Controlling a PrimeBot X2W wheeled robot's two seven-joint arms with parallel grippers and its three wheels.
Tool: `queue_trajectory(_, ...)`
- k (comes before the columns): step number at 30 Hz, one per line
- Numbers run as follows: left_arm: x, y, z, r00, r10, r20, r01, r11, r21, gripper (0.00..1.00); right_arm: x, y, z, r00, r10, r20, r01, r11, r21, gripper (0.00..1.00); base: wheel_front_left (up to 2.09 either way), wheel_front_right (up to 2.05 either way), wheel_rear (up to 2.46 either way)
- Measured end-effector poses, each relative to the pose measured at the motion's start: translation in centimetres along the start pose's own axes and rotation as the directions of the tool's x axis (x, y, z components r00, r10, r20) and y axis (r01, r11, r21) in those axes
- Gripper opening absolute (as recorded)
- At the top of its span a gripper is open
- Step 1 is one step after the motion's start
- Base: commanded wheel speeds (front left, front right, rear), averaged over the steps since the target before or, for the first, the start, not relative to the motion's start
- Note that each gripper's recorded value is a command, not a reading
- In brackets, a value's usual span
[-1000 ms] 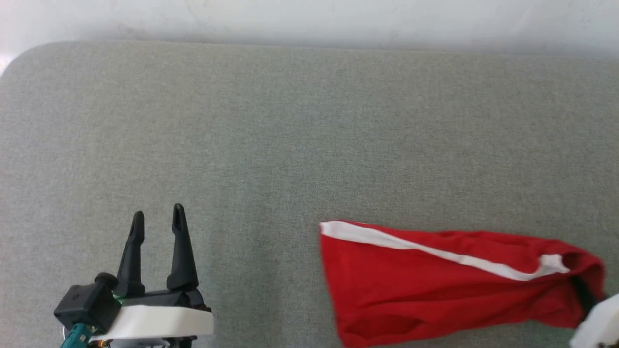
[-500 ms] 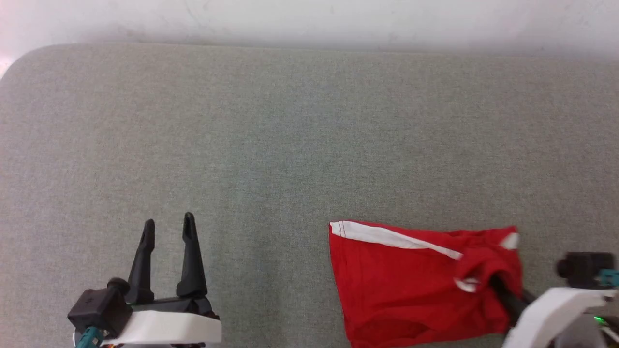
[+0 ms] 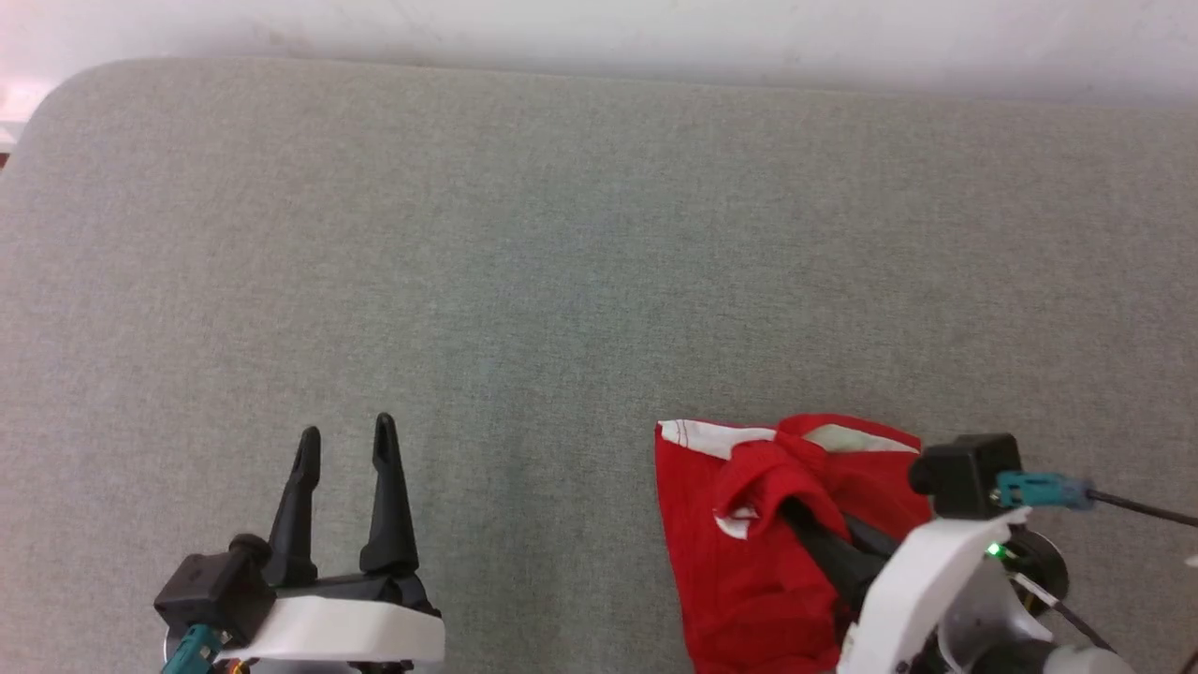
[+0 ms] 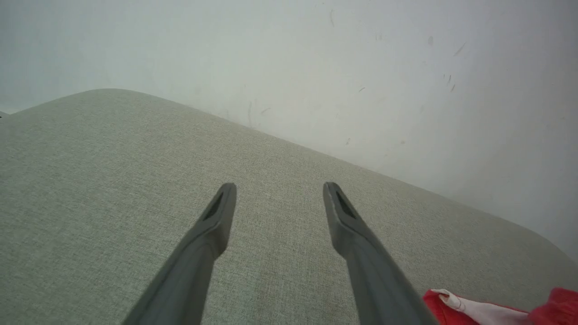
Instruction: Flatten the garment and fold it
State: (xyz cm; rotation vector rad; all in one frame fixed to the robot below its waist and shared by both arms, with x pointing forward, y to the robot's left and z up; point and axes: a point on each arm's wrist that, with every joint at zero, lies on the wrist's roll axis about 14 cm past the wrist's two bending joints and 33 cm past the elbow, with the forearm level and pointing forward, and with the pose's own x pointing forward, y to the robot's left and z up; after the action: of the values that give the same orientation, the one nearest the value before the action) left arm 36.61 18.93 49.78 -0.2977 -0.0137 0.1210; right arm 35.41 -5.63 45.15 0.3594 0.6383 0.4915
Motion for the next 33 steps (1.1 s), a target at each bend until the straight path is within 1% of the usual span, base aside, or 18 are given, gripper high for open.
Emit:
queue_trajectory(4,0.1,0.1,-0.2,1.0,0.006,-0.004,-0.006,1.0,-0.004,1.0,1.2,0.7,-0.4,0.999,0.032,-0.021,-0.032,0.999,-0.003,0.0,0.0,0.0,0.0)
queue_trajectory(10,-0.1,0.4,-0.8,0.999,0.022,-0.024,-0.022,1.0,-0.013,1.0,2.4,-0.5,-3.5,0.991,-0.011,-0.131,0.008,1.0,-0.025,0.0,0.0,0.0,0.0)
queue_trajectory(14,-0.1,0.5,-0.9,0.999,0.028,-0.024,-0.028,0.999,-0.016,1.0,3.1,-0.8,-4.5,0.987,-0.017,-0.161,0.012,0.999,-0.033,0.0,0.0,0.0,0.0)
queue_trajectory(15,-0.1,0.5,-0.8,0.999,0.028,-0.021,-0.028,0.999,-0.02,1.0,3.2,-0.8,-4.7,0.987,-0.018,-0.163,0.013,0.999,-0.032,0.02,0.0,0.0,0.0)
queue_trajectory(16,0.0,0.3,-0.8,1.0,0.024,-0.02,-0.024,0.999,-0.024,1.0,3.3,-0.9,-4.9,0.986,-0.021,-0.166,0.016,0.999,-0.034,0.21,0.0,0.0,0.0)
queue_trajectory(17,-0.1,0.3,-0.8,1.0,0.022,-0.021,-0.022,0.999,-0.028,1.0,3.4,-1.0,-5.2,0.984,-0.024,-0.175,0.018,0.999,-0.037,0.36,0.0,0.0,0.0)
queue_trajectory(18,-0.1,0.3,-0.9,0.999,0.023,-0.024,-0.023,0.999,-0.031,1.0,3.5,-1.0,-5.5,0.982,-0.024,-0.186,0.017,0.999,-0.04,0.83,0.0,0.0,0.0)
queue_trajectory(19,-0.1,0.3,-1.0,0.999,0.023,-0.025,-0.024,0.999,-0.034,1.0,3.6,-0.8,-5.7,0.98,-0.022,-0.196,0.013,0.999,-0.044,1.0,0.0,0.0,0.0)
queue_trajectory(23,-0.3,0.2,-1.0,0.999,0.016,-0.028,-0.017,0.999,-0.038,1.0,3.8,0.1,-5.9,0.979,0.003,-0.205,-0.014,0.998,-0.053,1.0,0.0,0.0,0.0)
queue_trajectory(27,-0.3,0.1,-0.9,1.0,0.011,-0.023,-0.012,0.999,-0.044,1.0,3.3,0.7,-5.3,0.981,0.024,-0.193,-0.031,0.999,-0.033,1.0,0.0,0.0,0.0)
queue_trajectory(30,-0.3,-0.1,-0.8,1.0,0.003,-0.021,-0.004,0.999,-0.048,1.0,2.6,0.8,-3.8,0.989,0.019,-0.148,-0.025,0.999,-0.041,1.0,0.0,0.0,0.0)
queue_trajectory(33,-0.4,-0.4,-0.8,1.0,-0.006,-0.021,0.005,0.999,-0.051,1.0,1.2,0.2,-2.1,0.996,-0.008,-0.094,0.004,0.999,-0.038,1.0,0.0,0.0,0.0)
